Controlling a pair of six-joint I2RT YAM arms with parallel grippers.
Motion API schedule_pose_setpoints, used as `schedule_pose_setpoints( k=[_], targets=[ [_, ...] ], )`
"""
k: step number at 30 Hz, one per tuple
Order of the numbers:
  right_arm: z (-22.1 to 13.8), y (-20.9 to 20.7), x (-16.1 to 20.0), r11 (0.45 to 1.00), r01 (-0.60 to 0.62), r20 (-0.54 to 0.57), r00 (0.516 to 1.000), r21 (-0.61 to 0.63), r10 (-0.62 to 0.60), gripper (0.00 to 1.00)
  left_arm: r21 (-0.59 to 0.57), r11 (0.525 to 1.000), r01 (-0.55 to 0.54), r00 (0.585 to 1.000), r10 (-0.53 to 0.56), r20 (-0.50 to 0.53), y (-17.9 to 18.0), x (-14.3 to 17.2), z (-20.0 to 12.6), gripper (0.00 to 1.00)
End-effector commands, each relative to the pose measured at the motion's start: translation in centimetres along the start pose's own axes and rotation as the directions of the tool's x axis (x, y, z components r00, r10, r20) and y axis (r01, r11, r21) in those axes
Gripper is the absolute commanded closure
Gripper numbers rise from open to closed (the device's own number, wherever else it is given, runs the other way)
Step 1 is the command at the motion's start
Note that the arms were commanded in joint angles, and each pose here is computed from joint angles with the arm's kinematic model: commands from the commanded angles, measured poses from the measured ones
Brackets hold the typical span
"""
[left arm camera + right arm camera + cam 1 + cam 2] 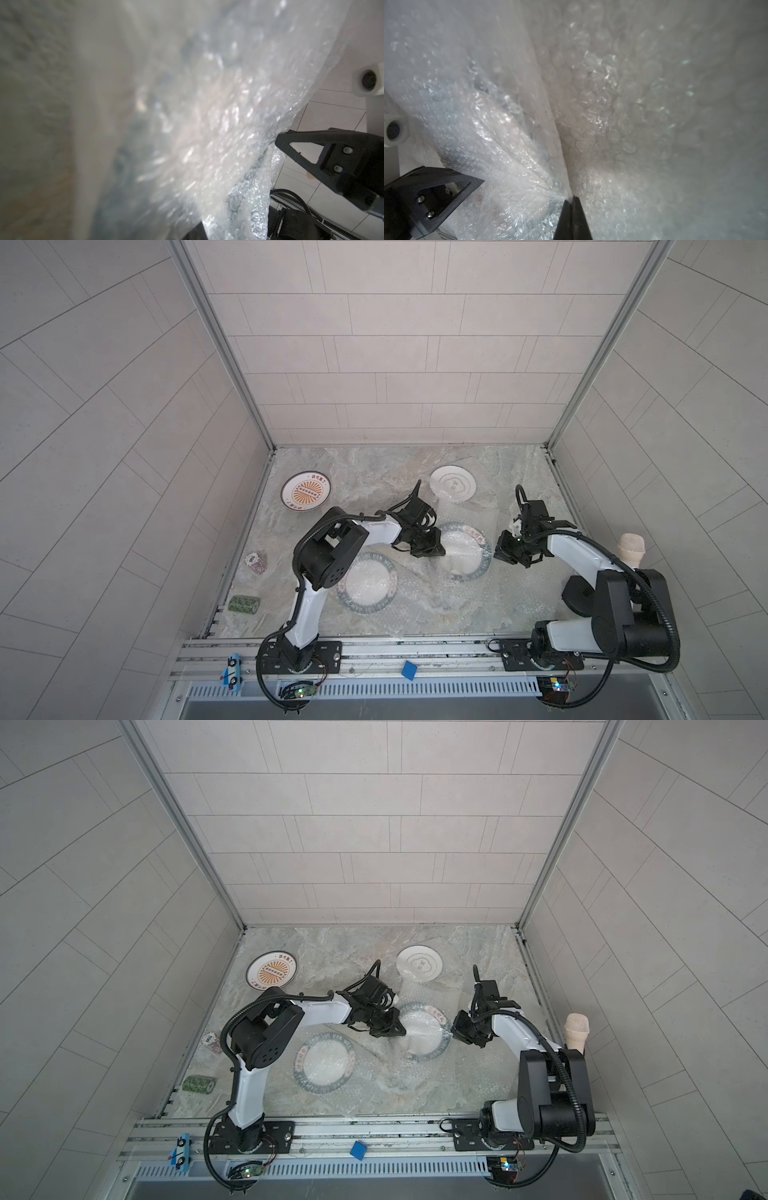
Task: Unpack dinner plates from bubble wrap
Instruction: Unwrap the bubble wrap at the center of the board.
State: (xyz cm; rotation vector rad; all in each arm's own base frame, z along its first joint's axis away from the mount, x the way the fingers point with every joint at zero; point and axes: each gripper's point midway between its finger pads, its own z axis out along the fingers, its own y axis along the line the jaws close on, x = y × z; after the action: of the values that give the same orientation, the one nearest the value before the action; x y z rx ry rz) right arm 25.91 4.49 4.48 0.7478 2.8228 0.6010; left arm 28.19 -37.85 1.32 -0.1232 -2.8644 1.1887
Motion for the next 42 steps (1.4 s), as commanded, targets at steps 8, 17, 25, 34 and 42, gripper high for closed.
schedule_pose_setpoints(
  k=[8,17,25,34,42],
  targets=[
    [0.1,-5.2,-1.4,0.98,-0.162,0.072,0.985,0.115,0.154,1.0,-0.431,0.872,0.23,0.967,-0.256,-0.002,13.5,4.0,0.2,0.99],
    [0.3,-4.1,-1.7,0.986,-0.166,0.057,0.985,0.006,0.165,1.0,-0.412,0.882,0.229,0.966,-0.257,-0.011,13.2,3.8,0.4,1.0],
    [-2.4,0.1,-1.5,0.999,0.041,0.105,0.994,-0.006,-0.04,0.73,-0.195,0.979,-0.064,0.994,0.045,-0.099,3.1,1.6,-1.5,0.82],
    [-0.5,3.0,2.4,0.983,0.164,-0.009,0.986,-0.079,-0.166,0.7,-0.13,0.883,-0.451,0.881,0.416,-0.227,-5.7,6.0,-3.4,0.44],
    [-0.5,0.3,3.3,0.976,0.188,-0.011,0.982,0.108,-0.188,0.72,-0.159,0.786,-0.597,0.787,0.537,-0.303,-7.1,8.8,-0.9,0.26]
  ],
)
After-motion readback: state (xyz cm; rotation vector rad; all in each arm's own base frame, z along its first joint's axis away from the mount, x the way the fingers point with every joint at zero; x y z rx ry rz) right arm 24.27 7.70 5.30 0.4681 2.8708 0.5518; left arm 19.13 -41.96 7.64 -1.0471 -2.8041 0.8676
